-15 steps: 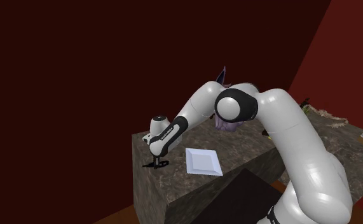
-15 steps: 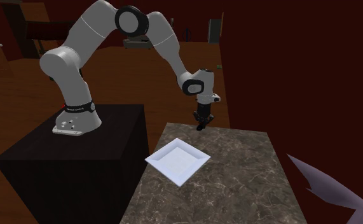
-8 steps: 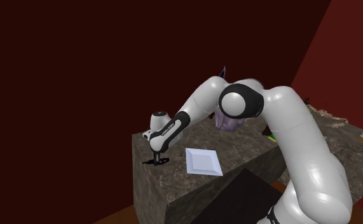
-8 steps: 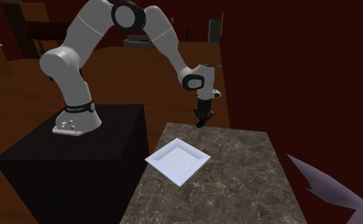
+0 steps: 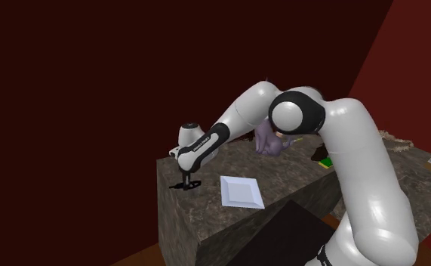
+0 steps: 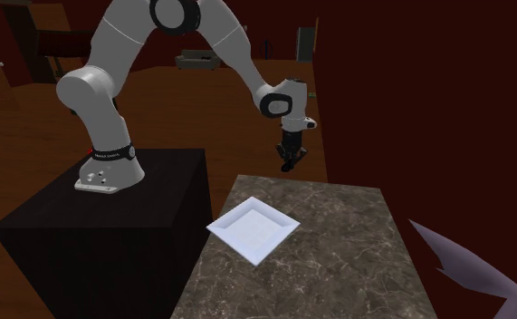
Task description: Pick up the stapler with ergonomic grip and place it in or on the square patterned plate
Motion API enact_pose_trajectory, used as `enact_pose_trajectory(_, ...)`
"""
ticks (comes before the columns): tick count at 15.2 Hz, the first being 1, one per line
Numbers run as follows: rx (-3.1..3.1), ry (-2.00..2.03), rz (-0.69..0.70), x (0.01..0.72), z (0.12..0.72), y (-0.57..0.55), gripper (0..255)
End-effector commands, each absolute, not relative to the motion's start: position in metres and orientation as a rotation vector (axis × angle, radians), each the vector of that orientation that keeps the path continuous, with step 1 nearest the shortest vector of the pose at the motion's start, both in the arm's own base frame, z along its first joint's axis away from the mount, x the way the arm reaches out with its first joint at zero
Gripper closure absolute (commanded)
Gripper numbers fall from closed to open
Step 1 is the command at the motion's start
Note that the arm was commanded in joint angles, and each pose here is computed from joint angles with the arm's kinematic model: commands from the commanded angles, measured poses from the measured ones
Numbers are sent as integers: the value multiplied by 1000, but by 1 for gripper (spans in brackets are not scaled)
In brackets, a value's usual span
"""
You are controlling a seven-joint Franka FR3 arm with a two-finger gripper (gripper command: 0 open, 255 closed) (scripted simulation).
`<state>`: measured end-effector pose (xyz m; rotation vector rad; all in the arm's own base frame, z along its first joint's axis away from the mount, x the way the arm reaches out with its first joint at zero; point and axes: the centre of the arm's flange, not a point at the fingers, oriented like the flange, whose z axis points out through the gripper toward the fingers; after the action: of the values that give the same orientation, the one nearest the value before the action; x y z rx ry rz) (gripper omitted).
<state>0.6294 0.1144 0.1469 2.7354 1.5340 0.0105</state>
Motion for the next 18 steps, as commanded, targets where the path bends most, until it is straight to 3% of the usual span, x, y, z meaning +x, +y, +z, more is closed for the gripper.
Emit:
enact_pose_trajectory(1,2736,1534,10,628,157,114,255)
enact_pose_trajectory(18,2736,1534,10,540,167,-48,255)
